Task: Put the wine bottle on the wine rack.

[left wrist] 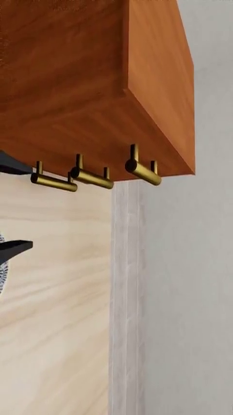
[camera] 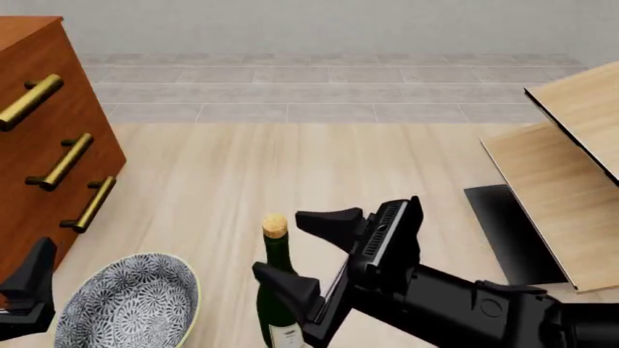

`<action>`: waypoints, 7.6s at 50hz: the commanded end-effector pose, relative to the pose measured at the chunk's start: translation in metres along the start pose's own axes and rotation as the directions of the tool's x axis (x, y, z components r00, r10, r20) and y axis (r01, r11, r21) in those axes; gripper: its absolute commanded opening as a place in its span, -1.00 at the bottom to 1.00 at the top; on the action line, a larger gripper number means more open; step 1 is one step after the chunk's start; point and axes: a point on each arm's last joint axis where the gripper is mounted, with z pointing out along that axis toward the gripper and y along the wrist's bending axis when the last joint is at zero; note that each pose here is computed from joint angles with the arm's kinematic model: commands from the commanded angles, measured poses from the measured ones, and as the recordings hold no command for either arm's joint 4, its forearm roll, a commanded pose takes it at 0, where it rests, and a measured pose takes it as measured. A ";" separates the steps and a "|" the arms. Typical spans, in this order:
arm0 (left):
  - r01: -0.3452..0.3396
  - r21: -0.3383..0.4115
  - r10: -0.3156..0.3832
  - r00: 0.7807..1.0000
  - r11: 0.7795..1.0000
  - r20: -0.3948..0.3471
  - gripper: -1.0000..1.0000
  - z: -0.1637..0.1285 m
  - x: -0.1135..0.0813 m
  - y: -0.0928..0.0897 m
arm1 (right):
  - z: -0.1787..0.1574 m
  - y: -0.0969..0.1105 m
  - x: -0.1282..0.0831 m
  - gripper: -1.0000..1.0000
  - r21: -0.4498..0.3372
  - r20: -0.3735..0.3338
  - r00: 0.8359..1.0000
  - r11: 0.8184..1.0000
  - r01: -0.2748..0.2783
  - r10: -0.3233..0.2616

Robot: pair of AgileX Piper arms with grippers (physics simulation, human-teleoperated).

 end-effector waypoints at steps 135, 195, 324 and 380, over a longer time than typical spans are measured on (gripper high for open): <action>0.051 0.009 -0.052 0.998 0.999 0.039 1.00 0.000 -0.004 0.000 | -0.089 -0.083 -0.137 -1.00 0.452 0.103 0.990 0.891 0.038 -0.094; 0.041 0.028 -0.041 0.999 0.999 0.031 1.00 0.000 -0.003 -0.001 | -0.157 -0.107 -0.195 -1.00 0.704 0.152 0.981 0.710 -0.022 -0.121; 0.055 0.058 -0.058 0.997 0.997 0.044 1.00 0.000 -0.004 -0.003 | -0.233 -0.165 -0.217 -1.00 0.929 0.289 0.957 0.251 -0.271 -0.039; 0.056 0.065 -0.058 0.998 0.996 0.035 1.00 0.000 -0.003 -0.004 | -0.236 -0.198 -0.186 -1.00 0.931 0.324 0.945 0.167 -0.325 0.036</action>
